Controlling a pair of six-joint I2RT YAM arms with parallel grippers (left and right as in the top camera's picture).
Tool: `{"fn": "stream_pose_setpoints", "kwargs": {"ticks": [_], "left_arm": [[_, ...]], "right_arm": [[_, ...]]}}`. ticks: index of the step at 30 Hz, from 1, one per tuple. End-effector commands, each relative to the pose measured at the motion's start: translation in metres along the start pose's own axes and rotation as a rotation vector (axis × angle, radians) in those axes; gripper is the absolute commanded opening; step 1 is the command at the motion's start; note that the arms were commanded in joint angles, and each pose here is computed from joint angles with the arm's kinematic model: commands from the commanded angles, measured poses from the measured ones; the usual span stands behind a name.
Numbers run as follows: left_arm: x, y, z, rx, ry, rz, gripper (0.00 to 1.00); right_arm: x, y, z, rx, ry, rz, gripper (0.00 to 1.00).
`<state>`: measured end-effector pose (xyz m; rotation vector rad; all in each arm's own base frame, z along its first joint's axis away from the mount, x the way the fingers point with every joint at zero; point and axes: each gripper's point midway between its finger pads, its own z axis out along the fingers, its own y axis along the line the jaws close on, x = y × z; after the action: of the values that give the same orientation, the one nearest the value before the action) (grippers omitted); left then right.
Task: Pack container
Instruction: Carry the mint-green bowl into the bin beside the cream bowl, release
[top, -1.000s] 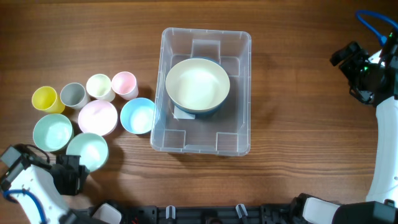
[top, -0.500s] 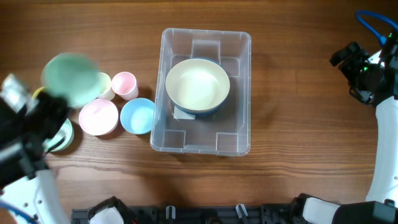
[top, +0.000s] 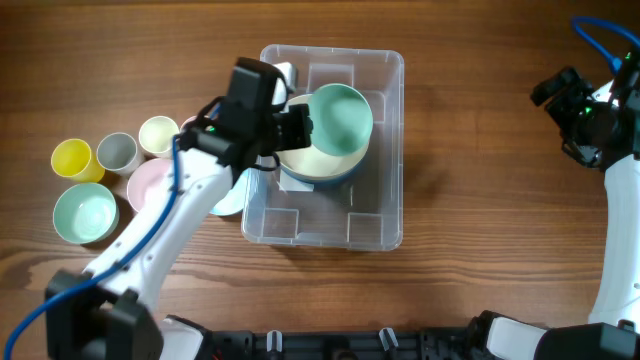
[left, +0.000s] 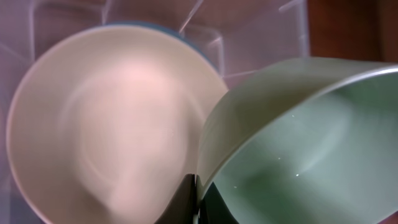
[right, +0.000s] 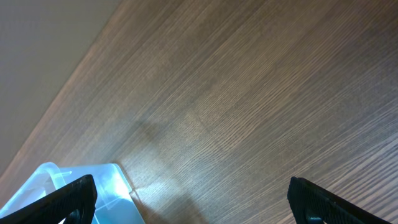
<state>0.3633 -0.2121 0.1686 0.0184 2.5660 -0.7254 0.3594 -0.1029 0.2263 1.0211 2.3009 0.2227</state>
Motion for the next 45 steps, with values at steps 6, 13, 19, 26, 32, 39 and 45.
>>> {"fn": "stream_pose_setpoints", "kwargs": {"ticks": [6,13,19,26,32,39,45], "left_arm": [[0.055,-0.019,0.007,-0.051,0.157,0.159,0.04],[0.102,-0.017,0.042,-0.196,0.267,0.266,0.04],[0.12,-0.01,0.055,-0.239,0.326,0.231,0.04],[0.124,-0.009,0.051,-0.244,0.344,0.23,0.18],[0.098,-0.035,0.024,-0.18,0.251,0.242,0.43],[0.049,-0.003,-0.058,-0.337,0.041,0.062,0.63],[0.026,0.123,-0.153,-0.609,-0.095,-0.393,0.69]], "right_arm": [[-0.003,0.001,0.0,0.0,-0.006,0.01,1.0],[-0.003,0.001,0.0,0.0,-0.006,0.01,0.99],[-0.003,0.001,0.0,0.0,-0.006,0.01,1.0],[-0.003,0.001,0.0,0.0,-0.006,0.01,1.0],[-0.003,0.001,0.0,0.0,-0.006,0.01,1.0],[-0.003,0.001,0.0,0.0,-0.006,0.01,1.0],[-0.003,0.001,0.0,0.0,-0.006,0.01,1.0]]}}
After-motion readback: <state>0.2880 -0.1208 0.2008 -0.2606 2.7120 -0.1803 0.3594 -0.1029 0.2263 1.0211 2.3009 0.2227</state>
